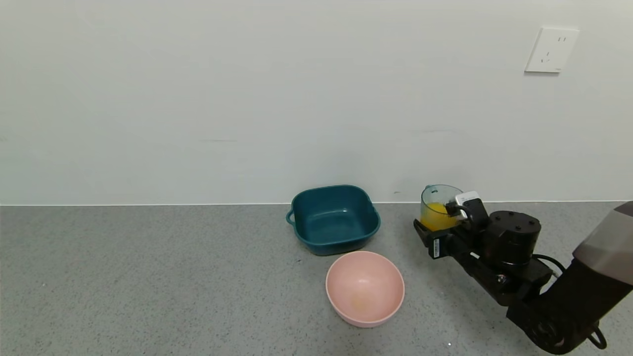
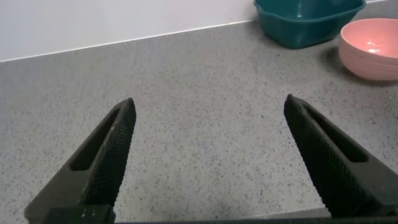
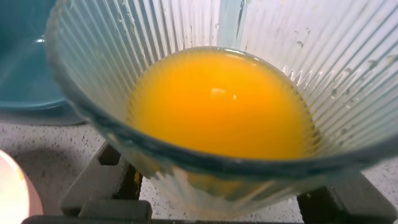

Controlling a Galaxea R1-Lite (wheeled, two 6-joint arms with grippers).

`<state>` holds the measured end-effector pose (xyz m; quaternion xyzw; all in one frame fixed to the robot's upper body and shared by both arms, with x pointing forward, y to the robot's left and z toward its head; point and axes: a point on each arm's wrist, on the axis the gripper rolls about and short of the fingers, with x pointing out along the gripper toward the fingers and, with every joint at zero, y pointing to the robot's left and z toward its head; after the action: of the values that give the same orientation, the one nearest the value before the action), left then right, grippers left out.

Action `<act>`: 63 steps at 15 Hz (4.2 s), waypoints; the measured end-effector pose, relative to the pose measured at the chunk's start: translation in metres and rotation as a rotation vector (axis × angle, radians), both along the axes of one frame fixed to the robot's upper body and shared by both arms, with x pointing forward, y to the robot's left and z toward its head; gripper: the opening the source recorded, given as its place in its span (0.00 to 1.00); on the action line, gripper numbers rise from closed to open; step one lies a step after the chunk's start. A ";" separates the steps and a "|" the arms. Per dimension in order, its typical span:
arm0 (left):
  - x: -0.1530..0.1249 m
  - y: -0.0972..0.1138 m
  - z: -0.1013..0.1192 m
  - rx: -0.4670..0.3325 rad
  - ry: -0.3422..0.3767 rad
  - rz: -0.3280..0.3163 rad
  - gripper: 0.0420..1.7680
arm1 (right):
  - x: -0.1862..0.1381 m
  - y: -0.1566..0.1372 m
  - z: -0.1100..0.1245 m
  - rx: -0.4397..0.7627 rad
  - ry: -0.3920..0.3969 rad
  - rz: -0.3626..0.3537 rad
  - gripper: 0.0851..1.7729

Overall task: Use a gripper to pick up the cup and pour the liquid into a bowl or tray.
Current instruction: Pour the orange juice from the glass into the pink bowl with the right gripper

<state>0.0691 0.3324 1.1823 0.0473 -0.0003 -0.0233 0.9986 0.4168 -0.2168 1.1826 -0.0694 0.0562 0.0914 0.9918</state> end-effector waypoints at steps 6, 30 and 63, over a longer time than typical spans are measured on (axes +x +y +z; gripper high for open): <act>0.000 0.000 0.000 0.000 0.000 0.000 0.97 | -0.006 0.003 -0.001 -0.075 0.000 0.014 0.75; 0.000 0.000 0.000 0.000 0.000 0.000 0.97 | -0.025 0.025 -0.010 -0.317 -0.007 0.111 0.75; 0.000 0.000 0.000 0.000 0.000 0.000 0.97 | -0.027 0.033 -0.024 -0.782 -0.068 0.204 0.75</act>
<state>0.0691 0.3325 1.1823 0.0473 -0.0003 -0.0235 0.9986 0.3894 -0.1843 1.1589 -0.4494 0.0467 0.1589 0.8778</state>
